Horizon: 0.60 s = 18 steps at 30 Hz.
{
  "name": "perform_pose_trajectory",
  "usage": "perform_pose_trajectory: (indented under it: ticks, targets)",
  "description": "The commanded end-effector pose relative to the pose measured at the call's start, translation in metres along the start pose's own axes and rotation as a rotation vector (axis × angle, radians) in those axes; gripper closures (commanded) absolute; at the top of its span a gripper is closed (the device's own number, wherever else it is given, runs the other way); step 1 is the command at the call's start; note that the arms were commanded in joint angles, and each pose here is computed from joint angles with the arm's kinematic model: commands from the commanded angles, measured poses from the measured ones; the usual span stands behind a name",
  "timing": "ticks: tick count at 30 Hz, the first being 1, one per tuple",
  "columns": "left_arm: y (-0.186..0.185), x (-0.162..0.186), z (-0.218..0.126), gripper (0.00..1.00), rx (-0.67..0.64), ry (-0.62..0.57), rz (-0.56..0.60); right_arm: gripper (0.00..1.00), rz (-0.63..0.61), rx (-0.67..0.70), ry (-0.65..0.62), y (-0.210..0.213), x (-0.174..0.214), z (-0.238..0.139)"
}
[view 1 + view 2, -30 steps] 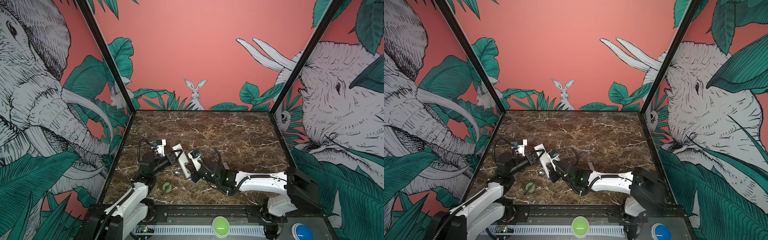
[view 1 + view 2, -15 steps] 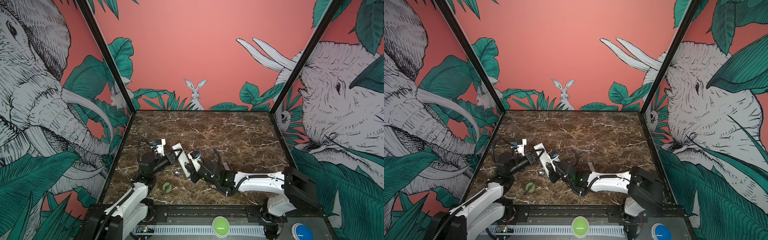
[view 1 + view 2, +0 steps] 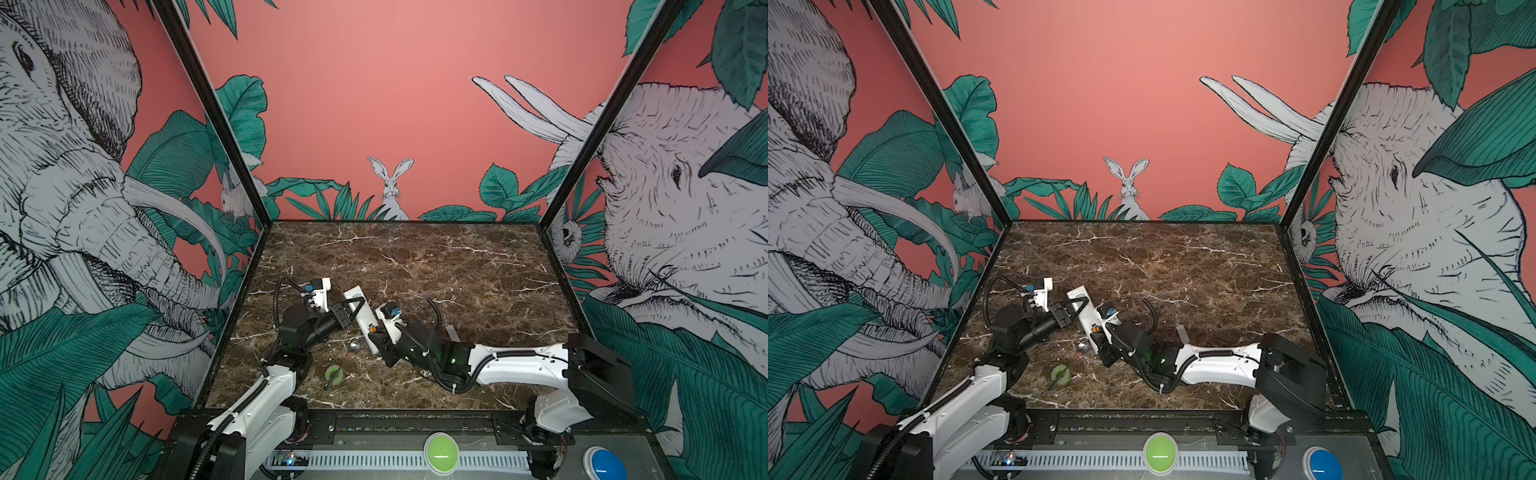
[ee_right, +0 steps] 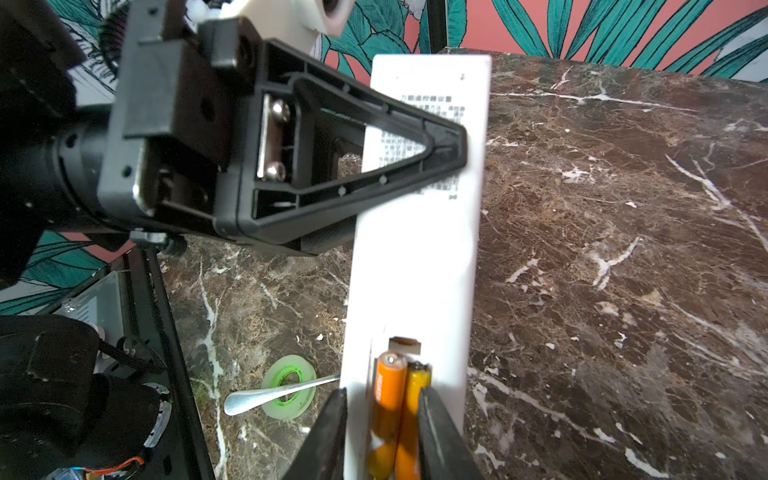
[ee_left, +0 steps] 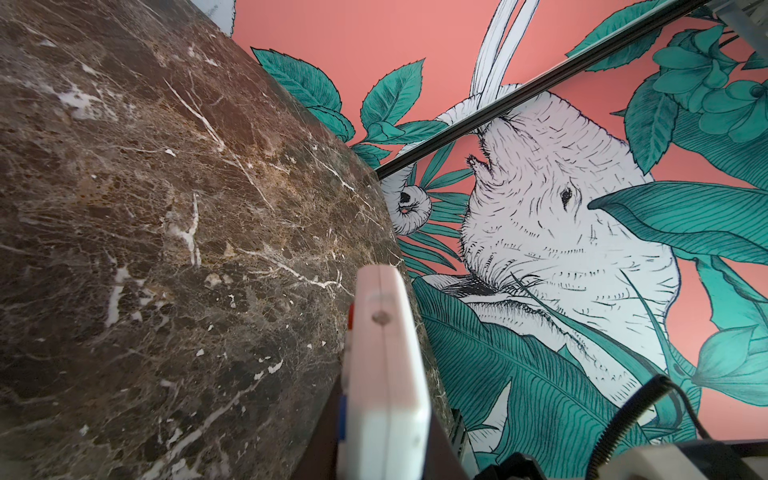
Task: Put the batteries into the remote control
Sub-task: 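Lower the battery into the compartment beside the first battery, open right gripper, then press both batteries down into the compartment with the right gripper fingertips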
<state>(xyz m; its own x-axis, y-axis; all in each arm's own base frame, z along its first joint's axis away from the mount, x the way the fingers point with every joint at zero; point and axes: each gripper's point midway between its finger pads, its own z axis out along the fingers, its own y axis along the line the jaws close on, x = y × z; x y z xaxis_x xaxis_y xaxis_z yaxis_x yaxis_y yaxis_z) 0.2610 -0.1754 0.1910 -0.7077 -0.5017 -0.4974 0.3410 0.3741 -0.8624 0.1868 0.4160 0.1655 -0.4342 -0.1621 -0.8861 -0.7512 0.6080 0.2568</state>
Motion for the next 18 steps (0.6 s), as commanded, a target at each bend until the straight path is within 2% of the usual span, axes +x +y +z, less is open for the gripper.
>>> perform_pose_trajectory:
  ticks: [1,13,18]
  targets:
    - [-0.022,-0.006,-0.003,1.0,0.076,-0.019,0.036,0.66,-0.005,-0.003,-0.011,0.003,-0.005,-0.003]
    - [-0.017,0.001,0.001,1.0,0.066,0.027,0.047,0.59,-0.129,-0.008,-0.027,0.007,-0.031,-0.035]
    - [-0.02,0.002,0.003,1.0,0.08,0.05,0.055,0.55,-0.252,-0.064,-0.011,0.016,-0.044,-0.063]
